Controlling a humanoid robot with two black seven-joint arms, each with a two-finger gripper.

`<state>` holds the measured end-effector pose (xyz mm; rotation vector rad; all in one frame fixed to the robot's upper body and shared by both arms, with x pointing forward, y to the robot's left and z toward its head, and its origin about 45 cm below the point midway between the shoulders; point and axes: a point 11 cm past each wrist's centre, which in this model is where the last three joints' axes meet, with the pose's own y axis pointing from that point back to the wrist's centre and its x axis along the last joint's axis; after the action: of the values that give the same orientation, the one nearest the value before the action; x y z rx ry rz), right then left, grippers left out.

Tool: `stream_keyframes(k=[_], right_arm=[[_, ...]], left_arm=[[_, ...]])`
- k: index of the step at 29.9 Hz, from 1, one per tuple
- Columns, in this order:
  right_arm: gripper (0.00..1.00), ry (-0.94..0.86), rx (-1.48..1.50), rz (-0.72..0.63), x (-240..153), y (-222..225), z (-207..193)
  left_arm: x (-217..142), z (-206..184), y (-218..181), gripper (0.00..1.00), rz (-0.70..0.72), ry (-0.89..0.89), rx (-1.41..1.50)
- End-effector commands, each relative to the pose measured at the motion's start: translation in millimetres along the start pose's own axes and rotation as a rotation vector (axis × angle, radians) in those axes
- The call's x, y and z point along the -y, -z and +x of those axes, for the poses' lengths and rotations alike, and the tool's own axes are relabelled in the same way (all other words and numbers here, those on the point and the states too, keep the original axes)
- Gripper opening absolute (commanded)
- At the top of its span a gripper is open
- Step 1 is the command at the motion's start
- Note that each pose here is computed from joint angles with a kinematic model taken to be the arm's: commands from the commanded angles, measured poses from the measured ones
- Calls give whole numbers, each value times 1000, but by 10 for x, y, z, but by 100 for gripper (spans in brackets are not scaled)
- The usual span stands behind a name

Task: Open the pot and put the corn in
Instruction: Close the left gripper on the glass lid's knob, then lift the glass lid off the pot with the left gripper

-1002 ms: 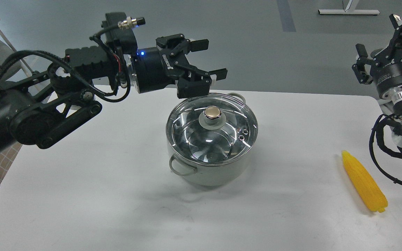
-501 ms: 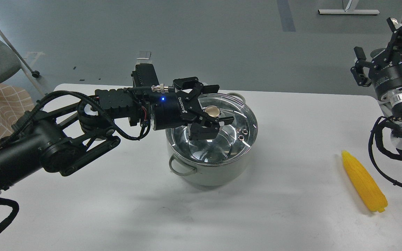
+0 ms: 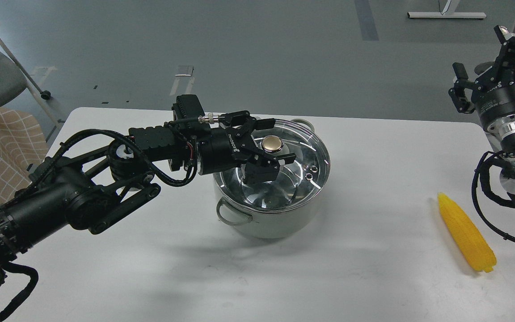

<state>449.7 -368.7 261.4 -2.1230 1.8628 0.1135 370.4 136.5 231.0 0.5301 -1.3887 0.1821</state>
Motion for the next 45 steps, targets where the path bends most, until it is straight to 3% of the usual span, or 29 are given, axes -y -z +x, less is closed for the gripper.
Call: stream_keyframes(k=[1,17,28,30,45], right_arm=[[100,-1,2,-7,-25,-31,5],[100,0,2,-7,-29,-30,4],[100,-3,5,-11,-46,-53,12],[100,-3,5,-11,-46,-53,12],[100,-4,5,-10,-45,-49,13]], left_arm=[[-5,-25,9,98,4,6,-3],[-24,-133,63,95,27,21,-26],[6,-159,45,65,26,19,-35],[1,-174,45,54,28,20,-39],[-6,-149,56,42,31,16,-35]])
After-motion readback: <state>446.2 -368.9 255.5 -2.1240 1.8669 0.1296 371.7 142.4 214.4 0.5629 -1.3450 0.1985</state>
